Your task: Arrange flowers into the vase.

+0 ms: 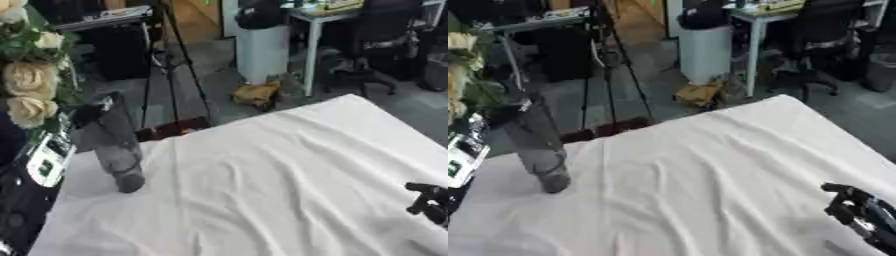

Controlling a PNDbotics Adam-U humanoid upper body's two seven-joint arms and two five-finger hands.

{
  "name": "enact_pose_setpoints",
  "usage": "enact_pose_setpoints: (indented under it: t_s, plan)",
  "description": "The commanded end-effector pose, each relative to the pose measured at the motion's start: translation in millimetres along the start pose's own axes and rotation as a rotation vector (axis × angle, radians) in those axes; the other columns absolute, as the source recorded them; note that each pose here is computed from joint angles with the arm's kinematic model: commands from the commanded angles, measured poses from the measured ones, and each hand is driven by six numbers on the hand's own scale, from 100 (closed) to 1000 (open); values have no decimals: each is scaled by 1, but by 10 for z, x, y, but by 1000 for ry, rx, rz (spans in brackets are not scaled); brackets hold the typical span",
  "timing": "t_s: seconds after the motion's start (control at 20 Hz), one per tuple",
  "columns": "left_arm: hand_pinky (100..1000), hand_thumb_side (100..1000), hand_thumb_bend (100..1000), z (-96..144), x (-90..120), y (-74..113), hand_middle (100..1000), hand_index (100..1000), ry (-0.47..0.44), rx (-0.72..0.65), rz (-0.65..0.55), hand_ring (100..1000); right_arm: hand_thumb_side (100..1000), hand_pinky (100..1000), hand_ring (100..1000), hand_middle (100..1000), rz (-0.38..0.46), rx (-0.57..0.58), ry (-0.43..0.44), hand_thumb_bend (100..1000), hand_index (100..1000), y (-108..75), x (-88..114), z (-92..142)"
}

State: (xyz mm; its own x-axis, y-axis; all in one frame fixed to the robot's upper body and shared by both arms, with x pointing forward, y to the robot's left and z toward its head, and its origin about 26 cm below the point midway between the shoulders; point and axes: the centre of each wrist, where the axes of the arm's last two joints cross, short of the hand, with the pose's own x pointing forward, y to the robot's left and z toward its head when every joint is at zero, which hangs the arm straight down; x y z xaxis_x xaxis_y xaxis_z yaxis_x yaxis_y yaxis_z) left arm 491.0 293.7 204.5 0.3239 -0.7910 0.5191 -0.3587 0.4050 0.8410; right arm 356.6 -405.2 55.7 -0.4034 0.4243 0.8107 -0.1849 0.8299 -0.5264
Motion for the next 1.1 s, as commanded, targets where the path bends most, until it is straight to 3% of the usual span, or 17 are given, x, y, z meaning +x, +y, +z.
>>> enact_pose_setpoints:
  t_s: [0.05,0.25,0.3,0.75,0.8,1.1]
  plan:
    - [667,752,763,-37,-69,82,588,780,8,38,-4,747,749,696,980,453,30,-9,-19,661,830,-96,79,-35]
    - [660,747,774,-28,-45,91,585,777,-8,68,28,746,750,696,980,453,29,-9,-20,661,830,-93,81,-40]
    - [651,757,842,-26,-38,92,584,775,-12,73,34,746,747,695,980,452,29,-9,-20,662,830,-93,81,-41]
    - [651,757,842,-19,-28,87,584,775,-33,91,67,746,747,695,980,452,30,-9,-19,662,830,-93,80,-42]
    - [628,883,1000,-21,-15,100,585,776,-37,95,73,752,742,695,980,451,29,-9,-19,663,830,-90,78,-41]
    - [619,898,1000,7,55,278,586,778,-118,148,209,754,744,695,980,450,27,-10,-16,663,830,-78,72,-44]
